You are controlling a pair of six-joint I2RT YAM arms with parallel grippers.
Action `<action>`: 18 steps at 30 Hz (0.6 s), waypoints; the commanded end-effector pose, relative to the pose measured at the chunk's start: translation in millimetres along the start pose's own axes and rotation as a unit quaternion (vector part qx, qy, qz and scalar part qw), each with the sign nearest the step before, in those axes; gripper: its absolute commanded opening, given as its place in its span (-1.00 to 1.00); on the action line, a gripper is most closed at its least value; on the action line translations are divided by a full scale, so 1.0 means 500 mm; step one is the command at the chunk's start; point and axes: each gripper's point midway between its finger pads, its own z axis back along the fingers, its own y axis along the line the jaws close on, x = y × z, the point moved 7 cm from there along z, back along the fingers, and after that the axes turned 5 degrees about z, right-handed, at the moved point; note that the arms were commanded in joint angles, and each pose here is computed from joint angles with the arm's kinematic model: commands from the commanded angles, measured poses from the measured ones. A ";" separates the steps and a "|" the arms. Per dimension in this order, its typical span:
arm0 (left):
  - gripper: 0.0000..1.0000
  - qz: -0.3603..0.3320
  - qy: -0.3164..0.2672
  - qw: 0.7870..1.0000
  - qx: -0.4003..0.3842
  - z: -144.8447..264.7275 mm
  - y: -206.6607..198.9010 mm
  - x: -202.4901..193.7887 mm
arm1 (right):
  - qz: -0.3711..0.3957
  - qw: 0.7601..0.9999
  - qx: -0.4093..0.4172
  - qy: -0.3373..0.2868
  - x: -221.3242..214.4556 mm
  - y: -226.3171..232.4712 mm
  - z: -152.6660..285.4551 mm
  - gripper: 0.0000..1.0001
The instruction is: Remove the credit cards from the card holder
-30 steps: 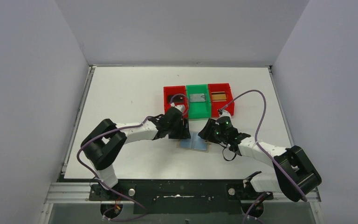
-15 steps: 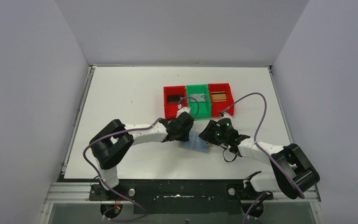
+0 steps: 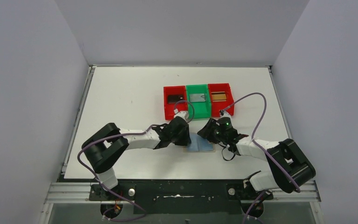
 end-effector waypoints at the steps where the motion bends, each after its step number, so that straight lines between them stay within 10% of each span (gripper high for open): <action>1: -0.53 0.039 0.049 0.992 -0.111 0.012 -0.035 -0.028 | -0.007 0.999 -0.033 0.028 -0.032 -0.033 -0.002 -0.14; 18: -0.51 0.070 -0.044 0.992 -0.098 0.089 -0.002 0.027 | 0.076 0.997 0.002 0.029 -0.011 0.009 0.008 0.06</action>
